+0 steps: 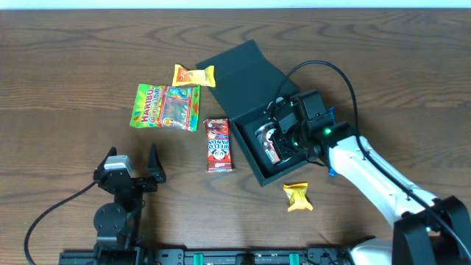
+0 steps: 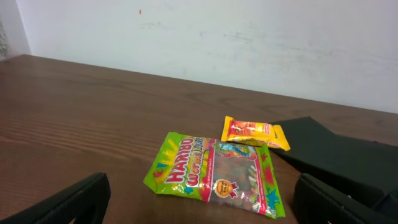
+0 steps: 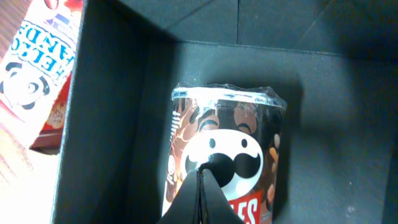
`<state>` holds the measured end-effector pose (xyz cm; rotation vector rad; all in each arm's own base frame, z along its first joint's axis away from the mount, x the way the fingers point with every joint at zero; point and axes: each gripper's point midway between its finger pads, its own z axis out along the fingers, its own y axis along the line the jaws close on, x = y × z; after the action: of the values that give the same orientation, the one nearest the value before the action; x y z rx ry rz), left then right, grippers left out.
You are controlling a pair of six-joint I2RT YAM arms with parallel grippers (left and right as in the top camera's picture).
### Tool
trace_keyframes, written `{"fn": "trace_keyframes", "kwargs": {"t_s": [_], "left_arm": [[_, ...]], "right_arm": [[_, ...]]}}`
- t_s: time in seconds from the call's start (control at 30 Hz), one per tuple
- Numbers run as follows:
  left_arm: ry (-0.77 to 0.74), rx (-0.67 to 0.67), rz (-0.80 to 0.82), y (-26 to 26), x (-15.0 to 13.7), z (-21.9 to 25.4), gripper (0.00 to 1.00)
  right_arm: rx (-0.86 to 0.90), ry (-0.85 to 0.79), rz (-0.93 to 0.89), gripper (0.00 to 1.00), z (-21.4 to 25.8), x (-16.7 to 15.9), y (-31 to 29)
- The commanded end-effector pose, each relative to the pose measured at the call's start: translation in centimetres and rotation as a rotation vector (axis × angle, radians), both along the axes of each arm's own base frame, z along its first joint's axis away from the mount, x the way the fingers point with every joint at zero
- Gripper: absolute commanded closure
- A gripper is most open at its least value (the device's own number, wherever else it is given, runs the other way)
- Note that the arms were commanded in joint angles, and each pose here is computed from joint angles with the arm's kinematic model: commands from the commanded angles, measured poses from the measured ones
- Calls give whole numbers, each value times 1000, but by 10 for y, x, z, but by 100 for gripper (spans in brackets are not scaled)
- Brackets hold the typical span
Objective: Pack container
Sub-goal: 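Open the right gripper, release the can, and move to the blue bar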
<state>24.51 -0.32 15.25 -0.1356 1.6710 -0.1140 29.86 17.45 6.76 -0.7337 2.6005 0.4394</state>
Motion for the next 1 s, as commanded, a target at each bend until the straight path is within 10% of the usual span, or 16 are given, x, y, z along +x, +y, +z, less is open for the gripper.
{"fn": "trace_keyframes", "kwargs": {"t_s": [0.0,0.57,0.77,0.97], "left_arm": [[55,17,2,1,-1,-17,5],[55,17,2,1,-1,-17,5],[55,17,2,1,-1,-17,5],[55,17,2,1,-1,-17,5]], "right_arm": [[-7,-79,4,99,32,9,1],[-208,-176,-464,94,118,-6,-144],[-222,-99,-486,21,87,-10,-157],[-280,-63,-528,19,54,0,-167]]}}
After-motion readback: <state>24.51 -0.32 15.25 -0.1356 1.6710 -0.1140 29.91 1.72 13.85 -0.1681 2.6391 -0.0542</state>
